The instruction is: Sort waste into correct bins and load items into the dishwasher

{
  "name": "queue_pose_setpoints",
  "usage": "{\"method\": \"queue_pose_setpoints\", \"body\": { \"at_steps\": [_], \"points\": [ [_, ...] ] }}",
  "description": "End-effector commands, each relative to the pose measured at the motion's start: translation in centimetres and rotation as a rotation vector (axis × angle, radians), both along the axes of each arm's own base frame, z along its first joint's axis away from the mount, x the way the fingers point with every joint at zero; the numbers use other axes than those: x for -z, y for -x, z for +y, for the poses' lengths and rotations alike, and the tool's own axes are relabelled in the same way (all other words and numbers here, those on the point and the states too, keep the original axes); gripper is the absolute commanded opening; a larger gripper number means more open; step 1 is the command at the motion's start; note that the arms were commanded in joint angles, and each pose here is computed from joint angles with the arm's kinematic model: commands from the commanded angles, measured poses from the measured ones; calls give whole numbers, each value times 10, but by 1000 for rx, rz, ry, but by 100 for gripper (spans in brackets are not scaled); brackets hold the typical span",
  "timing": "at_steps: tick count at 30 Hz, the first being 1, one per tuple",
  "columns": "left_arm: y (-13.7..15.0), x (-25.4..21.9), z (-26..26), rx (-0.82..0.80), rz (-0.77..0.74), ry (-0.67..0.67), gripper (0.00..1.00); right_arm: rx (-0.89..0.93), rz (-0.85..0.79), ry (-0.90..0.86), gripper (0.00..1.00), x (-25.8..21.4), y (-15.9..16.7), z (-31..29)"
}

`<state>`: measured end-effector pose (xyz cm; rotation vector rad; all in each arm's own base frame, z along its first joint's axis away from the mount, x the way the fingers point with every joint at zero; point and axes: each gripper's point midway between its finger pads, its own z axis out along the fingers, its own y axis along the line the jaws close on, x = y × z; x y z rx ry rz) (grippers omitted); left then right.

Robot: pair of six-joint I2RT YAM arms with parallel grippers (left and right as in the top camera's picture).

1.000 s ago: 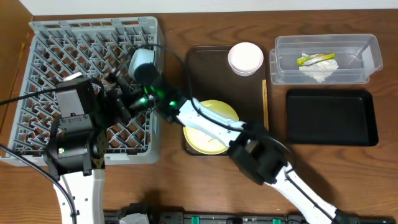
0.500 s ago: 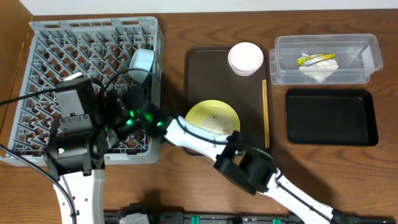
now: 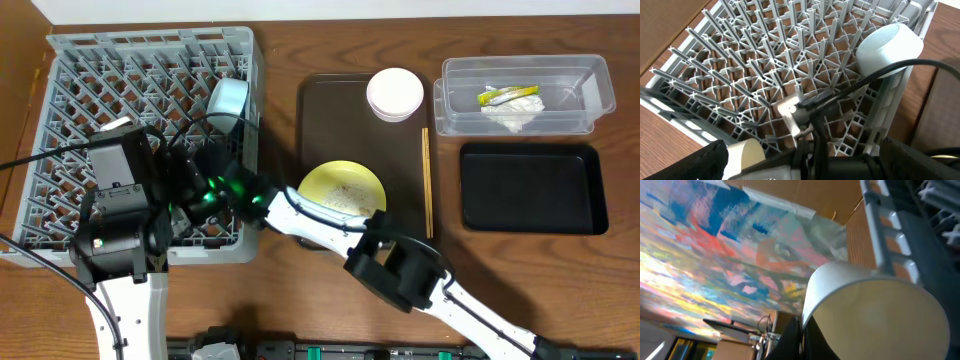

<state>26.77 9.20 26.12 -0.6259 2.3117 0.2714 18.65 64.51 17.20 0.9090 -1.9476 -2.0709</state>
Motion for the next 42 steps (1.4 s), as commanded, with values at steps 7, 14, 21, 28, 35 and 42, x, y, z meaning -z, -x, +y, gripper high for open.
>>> {"method": "queue_pose_setpoints", "body": {
  "at_steps": [7,14,21,28,35,42],
  "points": [
    [-3,-8,-2,2,-24,8,98,103,-5,16,1,11,-47,-9],
    [-3,-8,-2,2,-24,8,98,135,41,121,1,33,-54,-12],
    [-3,-8,-2,2,-24,8,98,137,55,146,1,38,-54,-13],
    [-3,-8,-2,2,-24,8,98,146,2,124,1,39,-59,-14],
    [-3,-8,-2,2,-24,8,98,266,-61,285,2,69,-90,-31],
    [-3,-8,-2,2,-24,8,98,378,-173,436,12,65,-107,-53]
  ]
}}
